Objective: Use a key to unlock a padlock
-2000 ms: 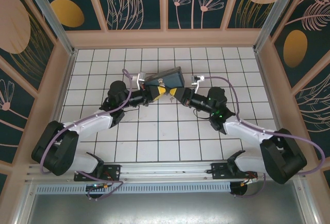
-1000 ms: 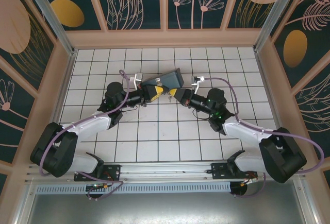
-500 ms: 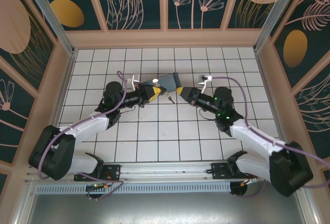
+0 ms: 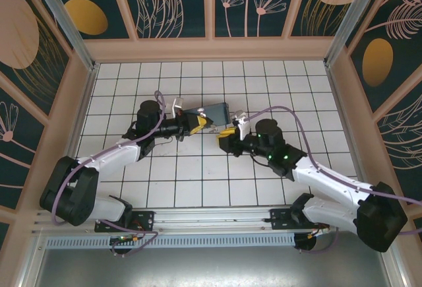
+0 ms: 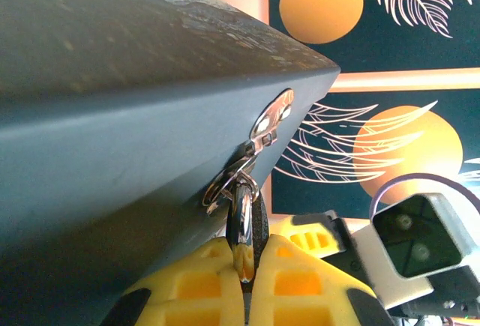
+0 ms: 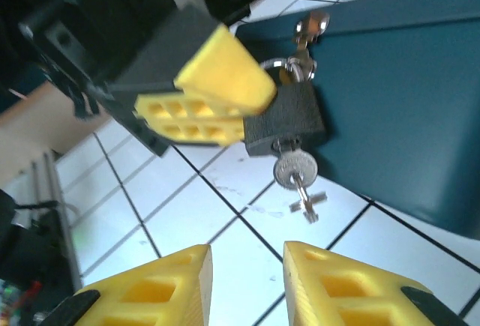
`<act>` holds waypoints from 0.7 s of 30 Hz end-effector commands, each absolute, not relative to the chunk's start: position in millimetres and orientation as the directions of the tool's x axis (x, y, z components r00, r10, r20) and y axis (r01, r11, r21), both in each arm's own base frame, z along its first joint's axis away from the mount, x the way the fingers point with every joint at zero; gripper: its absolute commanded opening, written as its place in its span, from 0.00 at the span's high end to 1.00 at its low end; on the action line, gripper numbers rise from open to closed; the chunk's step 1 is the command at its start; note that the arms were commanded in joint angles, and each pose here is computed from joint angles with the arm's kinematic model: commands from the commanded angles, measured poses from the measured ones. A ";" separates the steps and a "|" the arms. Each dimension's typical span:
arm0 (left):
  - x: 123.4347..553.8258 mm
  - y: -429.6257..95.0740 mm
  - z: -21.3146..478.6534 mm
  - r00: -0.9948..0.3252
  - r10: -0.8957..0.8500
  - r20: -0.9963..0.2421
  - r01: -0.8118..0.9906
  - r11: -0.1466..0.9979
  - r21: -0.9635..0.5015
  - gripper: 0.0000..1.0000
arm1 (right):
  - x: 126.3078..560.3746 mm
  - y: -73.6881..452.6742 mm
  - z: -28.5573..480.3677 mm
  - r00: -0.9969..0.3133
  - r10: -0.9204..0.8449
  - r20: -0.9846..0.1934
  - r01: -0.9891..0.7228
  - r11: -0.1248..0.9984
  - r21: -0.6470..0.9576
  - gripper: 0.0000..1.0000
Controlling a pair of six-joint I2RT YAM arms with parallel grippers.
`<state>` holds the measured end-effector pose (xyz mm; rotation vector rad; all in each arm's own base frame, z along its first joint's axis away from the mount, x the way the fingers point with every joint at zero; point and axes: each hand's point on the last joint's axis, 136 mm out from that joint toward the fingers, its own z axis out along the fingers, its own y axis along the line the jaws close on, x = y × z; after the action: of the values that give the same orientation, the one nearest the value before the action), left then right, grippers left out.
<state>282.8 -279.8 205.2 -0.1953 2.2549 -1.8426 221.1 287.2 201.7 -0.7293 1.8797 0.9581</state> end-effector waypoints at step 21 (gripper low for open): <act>273.8 -280.7 240.1 -0.956 -0.198 -0.218 0.188 0.162 -0.969 1.00 | 246.1 290.1 200.6 -0.073 -0.398 -0.915 -0.620 0.736 -0.271 0.55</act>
<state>279.0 -278.8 208.4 -0.1637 2.2608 -1.8296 232.7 294.5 176.9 -0.8812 1.7761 0.3244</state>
